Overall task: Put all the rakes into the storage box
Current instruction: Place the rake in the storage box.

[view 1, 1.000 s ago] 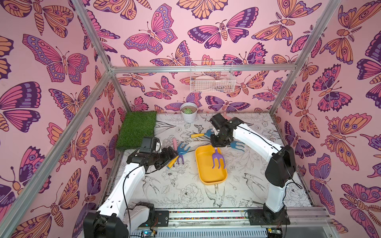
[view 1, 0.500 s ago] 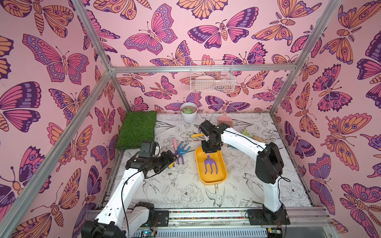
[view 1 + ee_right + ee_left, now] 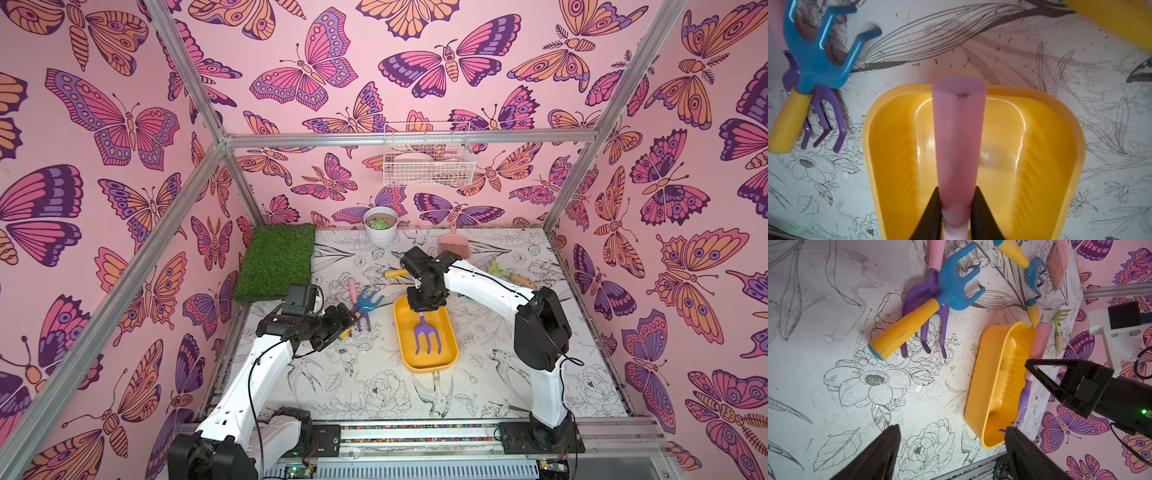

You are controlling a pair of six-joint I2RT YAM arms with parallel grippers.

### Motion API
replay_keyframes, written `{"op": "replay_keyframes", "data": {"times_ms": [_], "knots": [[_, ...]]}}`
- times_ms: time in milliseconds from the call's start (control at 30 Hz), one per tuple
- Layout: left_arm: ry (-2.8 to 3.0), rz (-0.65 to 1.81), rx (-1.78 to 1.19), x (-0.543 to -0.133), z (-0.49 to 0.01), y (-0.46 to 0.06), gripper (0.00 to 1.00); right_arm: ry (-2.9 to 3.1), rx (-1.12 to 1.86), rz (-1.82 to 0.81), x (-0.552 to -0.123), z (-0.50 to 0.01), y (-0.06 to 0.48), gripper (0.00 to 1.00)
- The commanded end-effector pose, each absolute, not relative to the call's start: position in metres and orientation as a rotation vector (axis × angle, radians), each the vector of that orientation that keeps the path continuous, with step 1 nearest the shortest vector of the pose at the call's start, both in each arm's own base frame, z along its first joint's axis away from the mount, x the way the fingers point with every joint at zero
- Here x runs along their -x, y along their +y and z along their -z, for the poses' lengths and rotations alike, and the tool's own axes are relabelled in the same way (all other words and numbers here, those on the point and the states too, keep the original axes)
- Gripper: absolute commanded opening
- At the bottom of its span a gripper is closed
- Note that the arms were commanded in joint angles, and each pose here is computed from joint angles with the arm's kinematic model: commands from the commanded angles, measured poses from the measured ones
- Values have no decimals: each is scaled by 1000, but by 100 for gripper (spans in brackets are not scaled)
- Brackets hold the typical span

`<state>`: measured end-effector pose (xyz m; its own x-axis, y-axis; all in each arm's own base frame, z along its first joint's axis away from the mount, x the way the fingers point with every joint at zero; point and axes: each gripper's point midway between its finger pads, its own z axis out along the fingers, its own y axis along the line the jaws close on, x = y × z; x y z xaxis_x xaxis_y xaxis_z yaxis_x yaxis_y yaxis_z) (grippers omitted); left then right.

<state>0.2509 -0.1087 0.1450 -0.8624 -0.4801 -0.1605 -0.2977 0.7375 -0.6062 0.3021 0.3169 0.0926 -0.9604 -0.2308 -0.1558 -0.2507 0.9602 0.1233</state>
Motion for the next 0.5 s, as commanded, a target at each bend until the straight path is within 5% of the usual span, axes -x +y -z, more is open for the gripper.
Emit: {"op": "replay_keyframes", "data": {"times_ms": [0,233,467], "knots": [[2646,813,602,-251,-146,-105,86,2957,374,-200,-298,-96,318,4],[2649,807,601,-252,-145,-105,85,2953,386,-210,-294,-97,319,12],[2654,786,593,-252,-144,-103,85,2894,392,-257,-296,-116,321,48]]}}
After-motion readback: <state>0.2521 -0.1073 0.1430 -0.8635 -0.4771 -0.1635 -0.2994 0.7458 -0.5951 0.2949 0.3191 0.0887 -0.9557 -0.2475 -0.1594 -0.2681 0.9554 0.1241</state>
